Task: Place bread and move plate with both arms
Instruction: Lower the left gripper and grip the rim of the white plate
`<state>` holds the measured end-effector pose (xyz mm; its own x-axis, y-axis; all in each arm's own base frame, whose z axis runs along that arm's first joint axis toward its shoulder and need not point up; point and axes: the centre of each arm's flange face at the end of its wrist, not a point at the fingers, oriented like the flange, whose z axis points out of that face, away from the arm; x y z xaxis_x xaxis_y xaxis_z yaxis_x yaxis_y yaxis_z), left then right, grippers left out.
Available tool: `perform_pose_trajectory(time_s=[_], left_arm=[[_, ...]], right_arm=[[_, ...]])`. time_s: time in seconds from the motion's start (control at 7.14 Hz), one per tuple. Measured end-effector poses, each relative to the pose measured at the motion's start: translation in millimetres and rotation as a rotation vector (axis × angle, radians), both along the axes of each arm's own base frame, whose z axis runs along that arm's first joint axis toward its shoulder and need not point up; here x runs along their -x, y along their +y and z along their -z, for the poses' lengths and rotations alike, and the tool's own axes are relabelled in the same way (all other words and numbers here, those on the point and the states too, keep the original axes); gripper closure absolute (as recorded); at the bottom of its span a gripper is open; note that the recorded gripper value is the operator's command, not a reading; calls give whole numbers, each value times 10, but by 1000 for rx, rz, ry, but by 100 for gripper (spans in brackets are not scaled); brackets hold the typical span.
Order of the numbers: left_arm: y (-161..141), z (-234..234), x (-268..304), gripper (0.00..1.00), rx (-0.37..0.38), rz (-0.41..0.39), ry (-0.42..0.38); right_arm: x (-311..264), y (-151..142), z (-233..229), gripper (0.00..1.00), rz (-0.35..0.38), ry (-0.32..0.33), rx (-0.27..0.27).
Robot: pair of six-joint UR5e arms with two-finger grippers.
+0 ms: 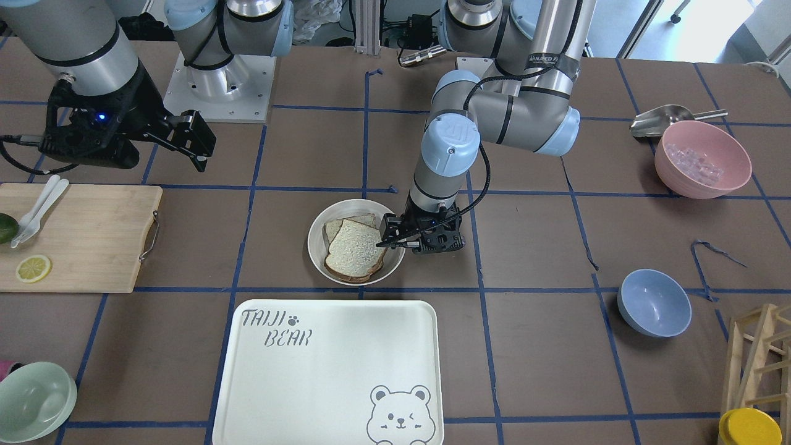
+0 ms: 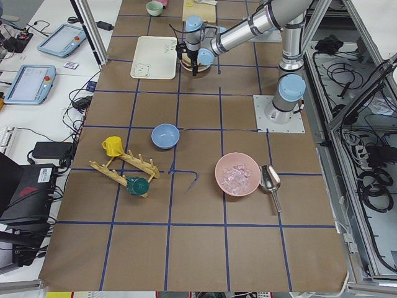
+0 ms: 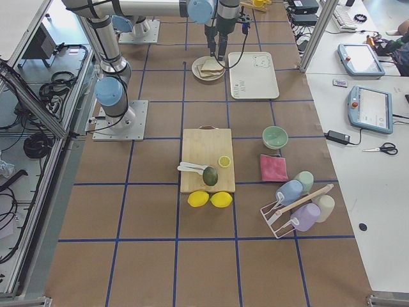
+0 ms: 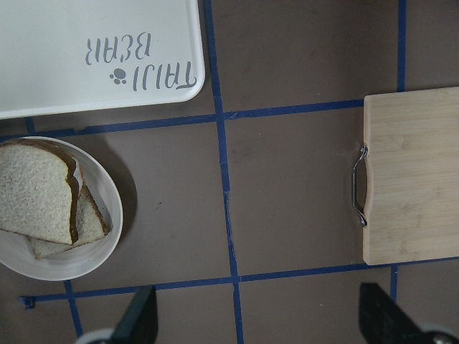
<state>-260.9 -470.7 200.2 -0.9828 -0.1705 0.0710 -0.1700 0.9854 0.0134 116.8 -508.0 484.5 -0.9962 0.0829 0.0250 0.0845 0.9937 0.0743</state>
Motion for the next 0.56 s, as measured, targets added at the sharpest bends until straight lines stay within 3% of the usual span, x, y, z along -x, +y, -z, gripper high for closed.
perform_pose_trajectory(time_s=[0.56], left_arm=[[66,155,-32,9,-21,3,-27]], right_arm=[[-7,34,37,0,-1,0,-4]])
